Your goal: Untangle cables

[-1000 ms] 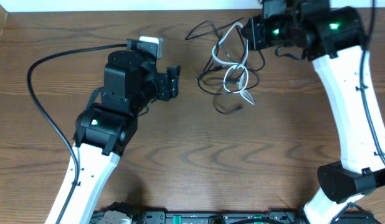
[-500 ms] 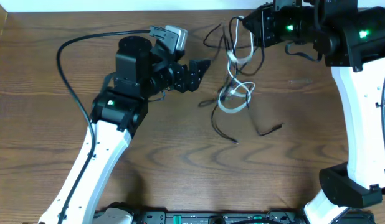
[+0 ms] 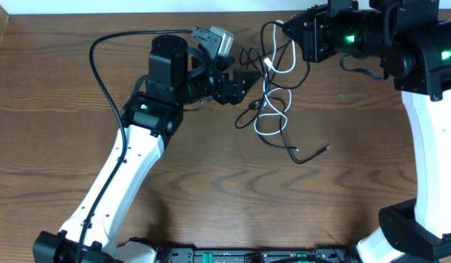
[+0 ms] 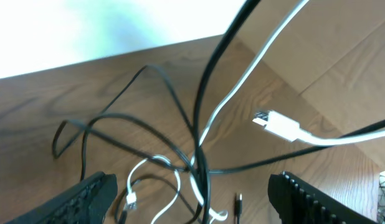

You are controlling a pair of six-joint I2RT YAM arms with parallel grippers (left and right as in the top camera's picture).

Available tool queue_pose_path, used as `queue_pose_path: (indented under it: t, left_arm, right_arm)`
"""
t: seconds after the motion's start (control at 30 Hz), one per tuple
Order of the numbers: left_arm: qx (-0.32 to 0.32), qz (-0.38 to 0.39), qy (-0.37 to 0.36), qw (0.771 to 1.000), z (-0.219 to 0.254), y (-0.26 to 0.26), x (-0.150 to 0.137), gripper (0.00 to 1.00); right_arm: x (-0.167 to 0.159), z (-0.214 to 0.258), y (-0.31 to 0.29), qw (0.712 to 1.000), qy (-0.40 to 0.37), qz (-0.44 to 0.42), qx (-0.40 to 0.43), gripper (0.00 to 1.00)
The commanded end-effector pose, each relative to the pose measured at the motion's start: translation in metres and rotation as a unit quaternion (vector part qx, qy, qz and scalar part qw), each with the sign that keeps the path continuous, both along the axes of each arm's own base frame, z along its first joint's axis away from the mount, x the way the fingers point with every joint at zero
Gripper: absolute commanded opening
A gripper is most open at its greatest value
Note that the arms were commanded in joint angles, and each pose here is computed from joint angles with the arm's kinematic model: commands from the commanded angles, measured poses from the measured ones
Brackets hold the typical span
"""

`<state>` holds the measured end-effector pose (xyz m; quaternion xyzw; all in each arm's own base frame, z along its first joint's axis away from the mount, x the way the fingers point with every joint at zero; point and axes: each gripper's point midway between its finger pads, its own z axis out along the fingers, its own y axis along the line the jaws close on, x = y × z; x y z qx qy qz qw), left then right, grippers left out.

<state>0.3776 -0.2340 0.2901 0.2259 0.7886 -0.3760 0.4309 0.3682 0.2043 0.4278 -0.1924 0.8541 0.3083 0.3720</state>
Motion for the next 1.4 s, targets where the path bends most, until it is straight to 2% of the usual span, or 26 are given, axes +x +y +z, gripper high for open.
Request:
queue_pose_path:
  t: [0.0,0.2,0.23,0.27,0.3,0.47,0.57,0.73,0.8,0.83,0.87,0.9,1.07,1.27,1.37]
  left_arm:
    - [-0.007,-0.017,-0.012,1.0,0.003,-0.01,-0.003,0.83]
    - [-0.014,-0.017,-0.03,0.999,0.001,-0.016,0.011,0.83]
    - [-0.016,-0.016,-0.033,0.999,0.002,-0.017,0.012,0.8]
    - [-0.02,-0.016,-0.045,0.999,0.006,-0.018,0.015,0.59]
    - [-0.023,-0.016,-0.052,0.998,0.009,-0.018,0.016,0.5]
    - [-0.048,-0.013,-0.092,0.995,0.032,-0.02,0.022,0.49]
    - [-0.053,-0.013,-0.102,0.993,0.037,-0.021,0.022,0.61]
    - [-0.053,-0.013,-0.103,0.993,0.037,-0.021,0.022,0.58]
    - [-0.054,-0.013,-0.106,0.993,0.039,-0.021,0.023,0.46]
    - [-0.055,-0.013,-0.108,0.993,0.039,-0.021,0.023,0.36]
    - [-0.055,-0.013,-0.108,0.993,0.04,-0.021,0.023,0.14]
    - [-0.055,-0.013,-0.108,0.993,0.04,-0.021,0.023,0.08]
    - [-0.048,0.012,-0.11,0.993,0.039,-0.014,0.031,0.08]
    - [-0.05,0.039,-0.115,0.991,0.05,0.012,0.035,0.08]
    - [-0.054,0.047,-0.128,0.989,0.065,0.021,0.029,0.08]
  right_arm:
    - [-0.015,0.021,0.003,0.999,-0.026,0.025,0.02,0.01]
    - [-0.029,0.027,0.007,0.998,-0.027,0.052,0.03,0.01]
    - [-0.031,0.027,0.006,0.998,-0.028,0.055,0.026,0.01]
    - [-0.034,0.026,0.005,0.998,-0.027,0.055,0.023,0.01]
    - [-0.035,0.025,0.004,0.998,-0.025,0.055,0.021,0.01]
    - [-0.039,0.028,0.003,0.998,-0.027,0.055,0.021,0.01]
    - [-0.04,0.028,0.002,0.998,-0.027,0.055,0.021,0.01]
    - [-0.042,0.028,0.003,0.998,-0.023,0.058,0.022,0.01]
    - [-0.042,0.027,0.003,0.998,-0.022,0.058,0.022,0.01]
    - [-0.043,0.027,0.003,0.998,-0.021,0.058,0.022,0.01]
    - [-0.043,0.027,0.003,0.998,-0.021,0.058,0.022,0.01]
    - [-0.043,0.026,0.003,0.998,-0.02,0.058,0.022,0.01]
    - [-0.041,0.022,-0.001,0.999,-0.015,0.048,0.012,0.01]
    - [-0.021,-0.006,-0.046,0.993,-0.004,-0.073,-0.095,0.01]
    - [-0.006,-0.014,-0.083,0.972,-0.001,-0.178,-0.154,0.01]
